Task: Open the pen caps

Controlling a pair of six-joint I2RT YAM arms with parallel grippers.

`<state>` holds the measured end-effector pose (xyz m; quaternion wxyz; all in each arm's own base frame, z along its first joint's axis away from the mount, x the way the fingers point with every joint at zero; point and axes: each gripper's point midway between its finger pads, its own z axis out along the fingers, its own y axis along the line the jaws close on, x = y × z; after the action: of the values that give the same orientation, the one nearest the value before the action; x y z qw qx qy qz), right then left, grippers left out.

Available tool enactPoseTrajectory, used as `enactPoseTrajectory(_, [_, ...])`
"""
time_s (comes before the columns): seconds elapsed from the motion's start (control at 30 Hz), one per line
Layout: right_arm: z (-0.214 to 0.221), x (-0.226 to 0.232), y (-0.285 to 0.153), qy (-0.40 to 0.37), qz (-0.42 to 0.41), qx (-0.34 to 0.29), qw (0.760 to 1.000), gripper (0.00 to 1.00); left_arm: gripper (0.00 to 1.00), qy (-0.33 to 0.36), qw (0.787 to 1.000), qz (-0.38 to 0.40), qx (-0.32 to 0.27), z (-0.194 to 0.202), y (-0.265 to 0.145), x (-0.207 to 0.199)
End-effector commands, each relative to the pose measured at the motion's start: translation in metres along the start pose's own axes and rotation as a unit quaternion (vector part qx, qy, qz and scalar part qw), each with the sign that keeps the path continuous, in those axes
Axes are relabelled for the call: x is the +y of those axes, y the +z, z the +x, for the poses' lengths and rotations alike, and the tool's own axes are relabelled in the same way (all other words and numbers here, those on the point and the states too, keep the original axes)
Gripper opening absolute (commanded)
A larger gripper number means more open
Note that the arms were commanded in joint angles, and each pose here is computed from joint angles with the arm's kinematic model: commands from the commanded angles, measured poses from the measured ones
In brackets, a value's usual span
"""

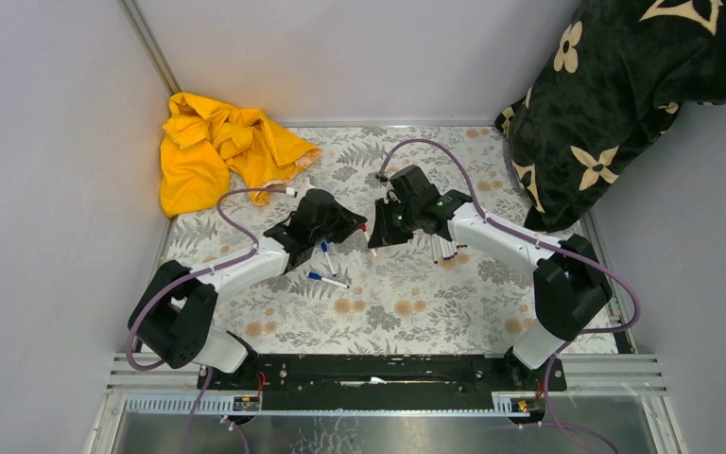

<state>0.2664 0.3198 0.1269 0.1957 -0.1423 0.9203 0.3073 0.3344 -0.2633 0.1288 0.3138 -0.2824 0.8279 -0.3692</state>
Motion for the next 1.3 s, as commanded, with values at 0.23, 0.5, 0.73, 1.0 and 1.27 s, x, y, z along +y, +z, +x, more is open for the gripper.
enactPoseTrajectory(0.23, [-0.02, 0.01, -0.015, -0.003, -0.021, -0.039, 0.999, 0.19, 0.0, -0.014, 1.0, -0.006, -0.007, 0.0, -0.002, -0.009])
enactPoseTrajectory(0.5, [-0.033, 0.009, -0.008, -0.011, -0.008, -0.039, 0.999, 0.28, 0.0, 0.002, 0.999, -0.037, 0.0, 0.003, 0.002, -0.02])
enactPoseTrajectory(0.73, [-0.038, 0.002, 0.002, -0.011, 0.011, -0.036, 0.999, 0.21, 0.0, 0.004, 0.999, -0.048, 0.003, 0.004, 0.003, -0.021])
enactPoseTrajectory(1.0, [-0.029, -0.019, 0.017, 0.001, 0.042, -0.029, 0.999, 0.0, 0.0, -0.015, 0.989, -0.128, -0.069, -0.021, 0.01, 0.002])
enactPoseTrajectory(1.27, [0.011, -0.033, 0.022, 0.018, 0.026, -0.024, 0.999, 0.0, 0.0, -0.095, 0.971, -0.171, -0.136, -0.063, 0.033, 0.036])
